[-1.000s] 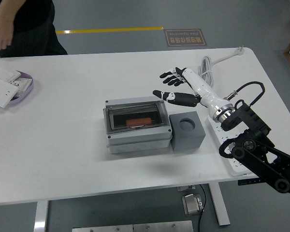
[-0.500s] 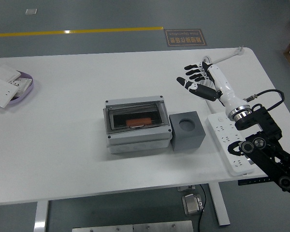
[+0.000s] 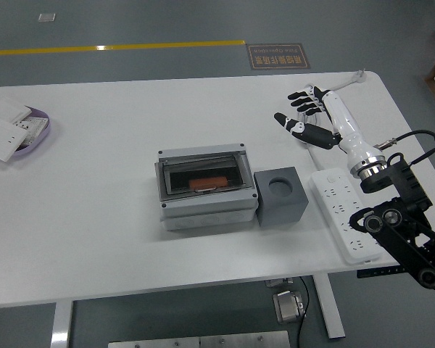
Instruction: Pick up the cylinder from the cube,place it in the box,flap close box
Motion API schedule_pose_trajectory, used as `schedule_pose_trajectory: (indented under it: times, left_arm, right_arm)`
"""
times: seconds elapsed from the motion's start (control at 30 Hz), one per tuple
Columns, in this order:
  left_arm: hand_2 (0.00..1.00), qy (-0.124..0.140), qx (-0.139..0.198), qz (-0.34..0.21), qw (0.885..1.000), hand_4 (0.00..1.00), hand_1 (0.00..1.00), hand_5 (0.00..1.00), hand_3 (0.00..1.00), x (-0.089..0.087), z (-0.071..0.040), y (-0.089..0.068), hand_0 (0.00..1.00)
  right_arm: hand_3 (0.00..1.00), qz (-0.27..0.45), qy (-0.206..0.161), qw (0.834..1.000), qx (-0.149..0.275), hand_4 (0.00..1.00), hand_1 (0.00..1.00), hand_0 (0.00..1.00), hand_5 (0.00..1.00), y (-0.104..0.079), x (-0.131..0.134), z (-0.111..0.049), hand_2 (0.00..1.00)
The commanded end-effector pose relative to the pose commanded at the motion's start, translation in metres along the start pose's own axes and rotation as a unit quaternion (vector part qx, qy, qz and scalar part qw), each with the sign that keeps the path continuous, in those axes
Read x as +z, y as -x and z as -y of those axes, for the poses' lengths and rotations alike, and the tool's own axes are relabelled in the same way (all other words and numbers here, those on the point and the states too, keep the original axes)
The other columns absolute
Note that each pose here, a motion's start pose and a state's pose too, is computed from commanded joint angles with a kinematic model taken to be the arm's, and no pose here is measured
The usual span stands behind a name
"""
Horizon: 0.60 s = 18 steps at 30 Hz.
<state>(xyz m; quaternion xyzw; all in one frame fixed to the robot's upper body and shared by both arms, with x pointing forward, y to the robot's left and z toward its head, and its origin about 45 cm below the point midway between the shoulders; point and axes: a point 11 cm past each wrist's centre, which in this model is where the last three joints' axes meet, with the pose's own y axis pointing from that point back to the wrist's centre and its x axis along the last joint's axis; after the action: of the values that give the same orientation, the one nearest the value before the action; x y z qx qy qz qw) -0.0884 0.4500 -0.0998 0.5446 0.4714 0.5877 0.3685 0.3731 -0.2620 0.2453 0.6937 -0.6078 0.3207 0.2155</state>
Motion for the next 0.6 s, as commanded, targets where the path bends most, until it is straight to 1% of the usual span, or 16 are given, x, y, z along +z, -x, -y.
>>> schedule_pose_trajectory:
  times: [0.17,0.3,0.6]
  left_arm:
    - [0.625,0.005,0.002,0.003,1.000,0.722,0.647,0.253,0.668,0.006,0.000,-0.002,0.629]
    - [0.625,0.007,0.001,0.005,1.000,0.722,0.647,0.253,0.668,0.009,0.000,-0.002,0.629]
    - [0.625,0.008,0.003,0.005,1.000,0.722,0.647,0.253,0.668,0.009,0.000,-0.004,0.629]
  right_arm:
    - [0.640,-0.011,-0.002,1.000,-0.001,0.849,0.609,0.605,0.570,0.000,0.000,0.000,0.608]
    - [0.638,-0.005,0.000,1.000,-0.004,0.848,0.607,0.607,0.574,0.000,0.002,-0.001,0.604]
    - [0.637,0.078,0.010,0.997,0.014,0.848,0.606,0.608,0.574,-0.014,0.009,-0.002,0.604]
